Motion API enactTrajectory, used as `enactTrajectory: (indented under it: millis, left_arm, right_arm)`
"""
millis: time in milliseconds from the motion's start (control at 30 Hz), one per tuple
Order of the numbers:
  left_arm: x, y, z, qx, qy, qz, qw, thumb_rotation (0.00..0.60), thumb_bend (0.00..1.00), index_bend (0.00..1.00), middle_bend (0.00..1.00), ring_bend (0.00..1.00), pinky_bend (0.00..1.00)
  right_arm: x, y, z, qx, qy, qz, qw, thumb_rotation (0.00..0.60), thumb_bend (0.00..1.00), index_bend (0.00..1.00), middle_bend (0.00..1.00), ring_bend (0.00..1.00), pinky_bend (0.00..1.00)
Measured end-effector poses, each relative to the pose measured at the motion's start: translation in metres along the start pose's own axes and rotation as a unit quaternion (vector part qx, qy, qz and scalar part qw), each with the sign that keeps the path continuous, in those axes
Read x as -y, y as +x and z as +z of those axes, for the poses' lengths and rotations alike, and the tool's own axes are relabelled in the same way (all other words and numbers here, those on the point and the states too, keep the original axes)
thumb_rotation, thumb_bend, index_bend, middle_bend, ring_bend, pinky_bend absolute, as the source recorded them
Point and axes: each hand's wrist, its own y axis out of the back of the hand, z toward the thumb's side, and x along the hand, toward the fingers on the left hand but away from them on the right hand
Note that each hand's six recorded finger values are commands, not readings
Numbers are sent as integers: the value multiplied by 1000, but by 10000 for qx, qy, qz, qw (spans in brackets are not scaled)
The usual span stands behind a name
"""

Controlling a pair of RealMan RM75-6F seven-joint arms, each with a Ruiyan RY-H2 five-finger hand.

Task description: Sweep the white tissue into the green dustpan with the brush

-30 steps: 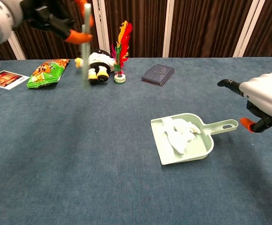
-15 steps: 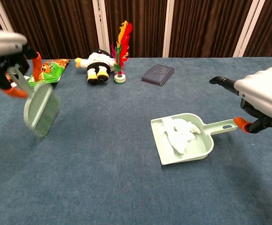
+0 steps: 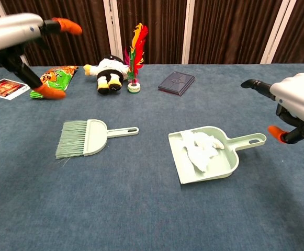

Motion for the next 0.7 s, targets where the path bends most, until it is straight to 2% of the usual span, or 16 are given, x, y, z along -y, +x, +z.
enactTrajectory:
  millis: [67, 167, 200, 267, 300, 400, 567, 700]
  left_arm:
    - [-5, -2, -5, -67, -8, 34, 10000, 600, 0, 0, 0, 0, 154]
    - [-10, -10, -17, -187, 77, 1, 9998, 600, 0, 0, 0, 0, 154]
    - [-11, -14, -22, -235, 118, -25, 9997, 600, 0, 0, 0, 0, 154]
    - [-13, -27, -35, -374, 220, -121, 9990, 600, 0, 0, 0, 0, 151]
    - [-12, -34, -41, -444, 261, -177, 9985, 600, 0, 0, 0, 0, 142]
    - [-11, -62, -62, -670, 395, -371, 9963, 600, 0, 0, 0, 0, 109]
    - [-7, -112, -90, -904, 335, -571, 9937, 600, 0, 0, 0, 0, 72]
    - [-3, -151, -110, -1094, 132, -549, 9924, 600, 0, 0, 0, 0, 67]
  right_arm:
    - [0, 1, -2, 7, -5, -6, 10000, 600, 449, 0, 799, 798, 714]
    - [-1, 4, -8, 12, -14, -39, 10000, 600, 449, 0, 489, 475, 439]
    - [-1, 5, -11, 27, -47, -41, 10000, 600, 450, 0, 355, 326, 318]
    - [-1, 8, -15, 67, -161, -12, 9998, 600, 443, 0, 165, 125, 154]
    - [-2, 10, -20, 105, -257, 11, 9996, 600, 428, 0, 91, 58, 106]
    - [-3, 18, -35, 232, -523, 58, 9983, 600, 363, 0, 2, 0, 30]
    - [-7, 37, -71, 522, -1002, 84, 9936, 600, 331, 0, 0, 0, 0]
    - [-11, 64, -103, 753, -1405, -29, 9872, 600, 330, 0, 0, 0, 0]
